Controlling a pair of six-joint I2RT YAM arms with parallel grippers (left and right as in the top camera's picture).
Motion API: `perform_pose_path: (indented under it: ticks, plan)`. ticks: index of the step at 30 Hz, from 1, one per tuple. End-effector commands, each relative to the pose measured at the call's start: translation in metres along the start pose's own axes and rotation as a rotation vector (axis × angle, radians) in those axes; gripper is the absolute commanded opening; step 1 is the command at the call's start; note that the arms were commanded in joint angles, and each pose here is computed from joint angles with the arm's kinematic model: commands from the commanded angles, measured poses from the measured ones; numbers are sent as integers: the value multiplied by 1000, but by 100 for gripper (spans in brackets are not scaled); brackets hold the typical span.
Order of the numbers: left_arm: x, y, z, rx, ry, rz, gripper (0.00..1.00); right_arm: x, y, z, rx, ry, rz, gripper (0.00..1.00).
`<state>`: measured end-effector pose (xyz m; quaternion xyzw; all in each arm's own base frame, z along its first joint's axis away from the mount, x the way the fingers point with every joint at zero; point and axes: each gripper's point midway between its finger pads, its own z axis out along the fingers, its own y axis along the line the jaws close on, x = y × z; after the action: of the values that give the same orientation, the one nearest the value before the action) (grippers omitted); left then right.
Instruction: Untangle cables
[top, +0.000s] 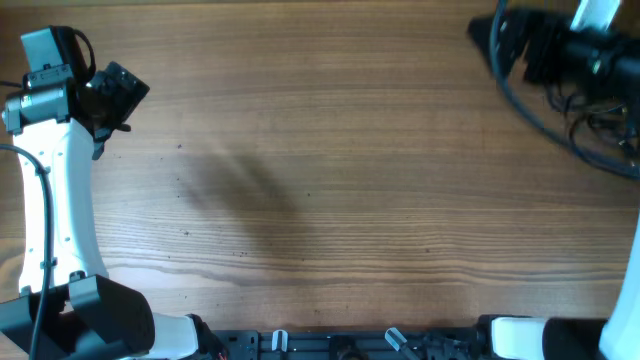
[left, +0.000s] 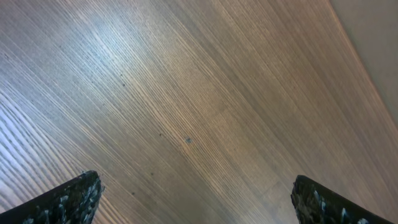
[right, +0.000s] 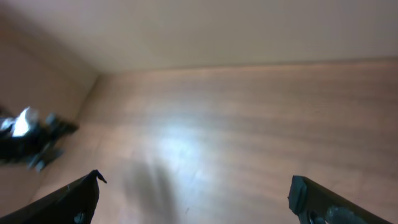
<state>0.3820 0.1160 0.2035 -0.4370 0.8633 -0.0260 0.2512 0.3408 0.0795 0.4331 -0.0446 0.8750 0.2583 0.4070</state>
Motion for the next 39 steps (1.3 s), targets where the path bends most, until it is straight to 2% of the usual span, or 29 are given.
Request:
perform_pose_path:
  ticks: [1, 3, 6, 10, 13, 16, 19, 21, 23, 25, 29, 35, 39]
  plan:
    - [-3, 0, -2, -2, -14, -11, 100, 11, 8, -9, 12, 19, 144, 100]
    - [-3, 0, -2, -2, -14, -11, 100, 14, 6, -8, 20, 32, 315, 100]
    - [-3, 0, -2, -2, -14, -11, 100, 12, -8, -8, 99, 7, 307, 100]
    - [-3, 0, -2, -2, -14, -11, 100, 12, -7, -8, 101, 22, 59, 100]
    - [-3, 0, -2, -2, -14, -11, 100, 11, -20, -4, 168, 12, 19, 100]
    - [-3, 0, -2, -2, -14, -11, 100, -6, -17, -6, 155, -102, -122, 100]
    - [-3, 0, -2, -2, -14, -11, 100, -21, -15, -6, 129, -349, -259, 100]
    - [-3, 0, -2, -2, -14, -11, 100, -18, -13, -10, 118, -509, -362, 100]
    - [-3, 0, -2, -2, -14, -11, 100, 3, -15, -12, 128, -624, -479, 100]
    - [-3, 0, -2, -2, -14, -11, 100, 43, -22, -12, 157, -679, -594, 100]
    - [-3, 0, -2, -2, -14, -11, 100, 103, -29, -17, 178, -829, -709, 100]
    - [-3, 0, -2, -2, -14, -11, 100, 181, -50, -3, 172, -876, -714, 99]
    - [-3, 0, -2, -2, -14, -11, 100, 213, -65, 16, 104, -866, -575, 100]
